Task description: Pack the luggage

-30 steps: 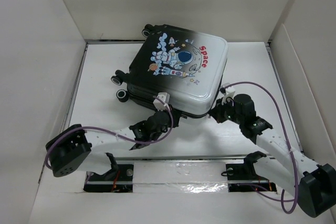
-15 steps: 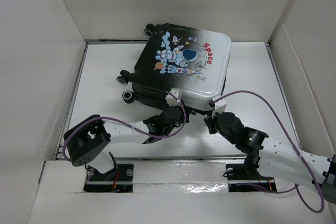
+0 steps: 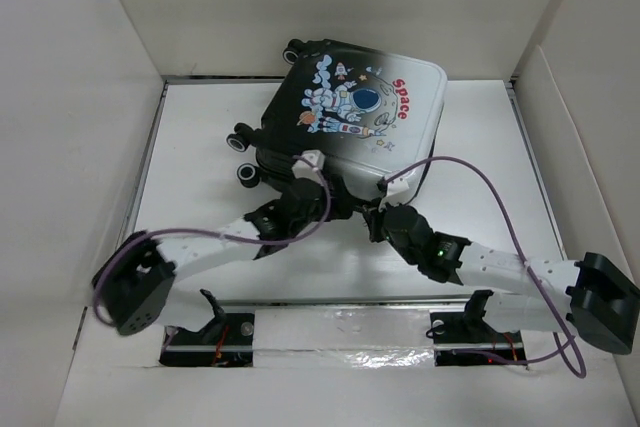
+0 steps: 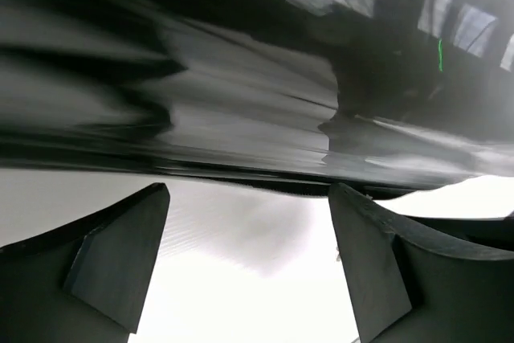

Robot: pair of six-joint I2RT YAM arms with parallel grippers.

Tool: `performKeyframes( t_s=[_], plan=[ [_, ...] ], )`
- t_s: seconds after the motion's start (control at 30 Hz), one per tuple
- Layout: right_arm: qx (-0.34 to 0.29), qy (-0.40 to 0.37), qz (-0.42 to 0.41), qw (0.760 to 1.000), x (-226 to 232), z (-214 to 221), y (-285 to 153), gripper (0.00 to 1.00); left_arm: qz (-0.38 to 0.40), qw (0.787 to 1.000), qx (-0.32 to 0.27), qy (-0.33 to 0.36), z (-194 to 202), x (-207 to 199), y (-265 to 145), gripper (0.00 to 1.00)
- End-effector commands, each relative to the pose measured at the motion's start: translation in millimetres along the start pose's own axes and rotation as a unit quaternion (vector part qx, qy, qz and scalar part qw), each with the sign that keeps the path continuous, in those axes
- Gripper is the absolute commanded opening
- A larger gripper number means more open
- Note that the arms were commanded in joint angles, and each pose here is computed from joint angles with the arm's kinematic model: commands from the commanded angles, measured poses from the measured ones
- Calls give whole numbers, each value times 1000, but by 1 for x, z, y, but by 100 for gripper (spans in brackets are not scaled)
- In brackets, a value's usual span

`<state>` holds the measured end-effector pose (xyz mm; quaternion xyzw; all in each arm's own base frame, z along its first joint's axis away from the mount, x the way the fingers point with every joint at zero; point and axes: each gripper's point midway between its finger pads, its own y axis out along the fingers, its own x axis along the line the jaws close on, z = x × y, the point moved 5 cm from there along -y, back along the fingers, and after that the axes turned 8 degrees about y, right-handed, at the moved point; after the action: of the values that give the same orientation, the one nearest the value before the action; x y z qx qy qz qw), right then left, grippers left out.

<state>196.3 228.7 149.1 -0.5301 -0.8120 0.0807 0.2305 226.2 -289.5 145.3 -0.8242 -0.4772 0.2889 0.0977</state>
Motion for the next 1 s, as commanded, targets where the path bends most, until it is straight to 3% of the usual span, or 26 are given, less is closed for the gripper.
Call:
performKeyframes(
  t_s=[0.0,0.07,0.1,0.23,0.3,0.5,0.6,0.73,0.97],
  plan=[
    [-86,98,-162,978,56,-54,-4,0,-10,996,-59,-59,-49,30,-56,79],
    [-83,97,-158,979,49,-53,-2,0,-35,994,-67,-76,-52,52,-80,74],
    [-79,96,-159,979,48,-50,-2,0,-49,987,-116,-103,-72,71,-100,73],
    [-77,93,-163,979,42,-49,-4,0,-105,963,-202,-144,-119,119,-137,71],
    [-80,92,-160,980,38,-51,-6,0,-96,960,-215,-152,-137,126,-143,71],
    [-79,76,-169,979,35,-54,-13,0,-88,946,-237,-202,-181,164,-126,70],
    [-78,72,-170,980,34,-55,-14,0,-99,950,-195,-224,-184,183,-96,72],
    [-76,68,-175,979,35,-55,-14,0,-89,949,-182,-241,-187,191,-78,73],
    [-61,61,-195,977,39,-48,-14,0,-77,942,-208,-252,-209,195,-65,74]
  ],
)
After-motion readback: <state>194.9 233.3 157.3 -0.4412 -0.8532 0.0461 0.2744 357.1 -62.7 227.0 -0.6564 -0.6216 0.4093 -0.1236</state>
